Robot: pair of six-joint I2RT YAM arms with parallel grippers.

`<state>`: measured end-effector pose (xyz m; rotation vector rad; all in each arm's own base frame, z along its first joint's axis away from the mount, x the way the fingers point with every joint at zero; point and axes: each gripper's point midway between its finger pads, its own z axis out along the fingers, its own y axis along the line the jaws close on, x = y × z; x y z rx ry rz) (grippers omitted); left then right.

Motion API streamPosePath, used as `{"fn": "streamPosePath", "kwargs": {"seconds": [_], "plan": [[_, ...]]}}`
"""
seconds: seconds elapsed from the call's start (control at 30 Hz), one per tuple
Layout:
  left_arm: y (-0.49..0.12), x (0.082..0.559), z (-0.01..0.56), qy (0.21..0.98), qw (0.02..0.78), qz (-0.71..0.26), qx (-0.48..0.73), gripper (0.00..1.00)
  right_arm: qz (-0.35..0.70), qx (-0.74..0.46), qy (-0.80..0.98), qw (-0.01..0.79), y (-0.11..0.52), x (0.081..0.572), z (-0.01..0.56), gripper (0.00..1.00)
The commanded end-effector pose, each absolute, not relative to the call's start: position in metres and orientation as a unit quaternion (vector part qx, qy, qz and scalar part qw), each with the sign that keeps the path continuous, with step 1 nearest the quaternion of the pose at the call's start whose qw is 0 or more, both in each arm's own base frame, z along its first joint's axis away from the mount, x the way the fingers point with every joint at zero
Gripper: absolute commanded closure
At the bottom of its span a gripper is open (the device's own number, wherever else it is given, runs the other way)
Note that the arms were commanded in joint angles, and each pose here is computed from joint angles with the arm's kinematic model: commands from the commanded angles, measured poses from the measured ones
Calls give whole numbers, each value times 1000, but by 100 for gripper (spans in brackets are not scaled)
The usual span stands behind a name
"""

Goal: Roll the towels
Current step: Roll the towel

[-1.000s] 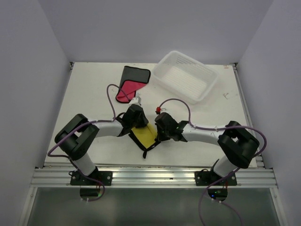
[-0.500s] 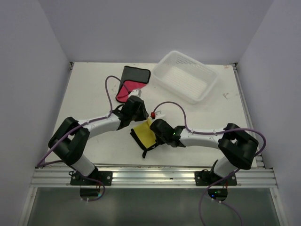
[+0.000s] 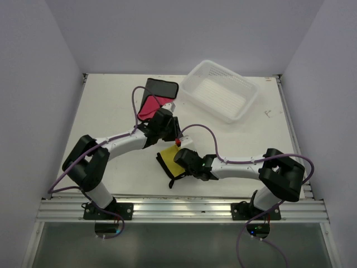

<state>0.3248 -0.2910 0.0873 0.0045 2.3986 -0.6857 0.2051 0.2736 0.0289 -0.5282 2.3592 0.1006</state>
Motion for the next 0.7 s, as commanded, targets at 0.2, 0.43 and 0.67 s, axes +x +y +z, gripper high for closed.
{"fn": "streamPosePath", "kwargs": {"seconds": [0.2, 0.43, 0.67], "plan": [[-308, 305, 74, 926, 276, -255, 34, 62, 22, -199, 906, 372, 275, 210, 34, 100], [-308, 305, 91, 922, 307, -235, 34, 62, 22, -203, 908, 365, 276, 208, 29, 100], [-315, 309, 86, 924, 301, -233, 42, 62, 23, -201, 909, 364, 276, 207, 28, 100]]}}
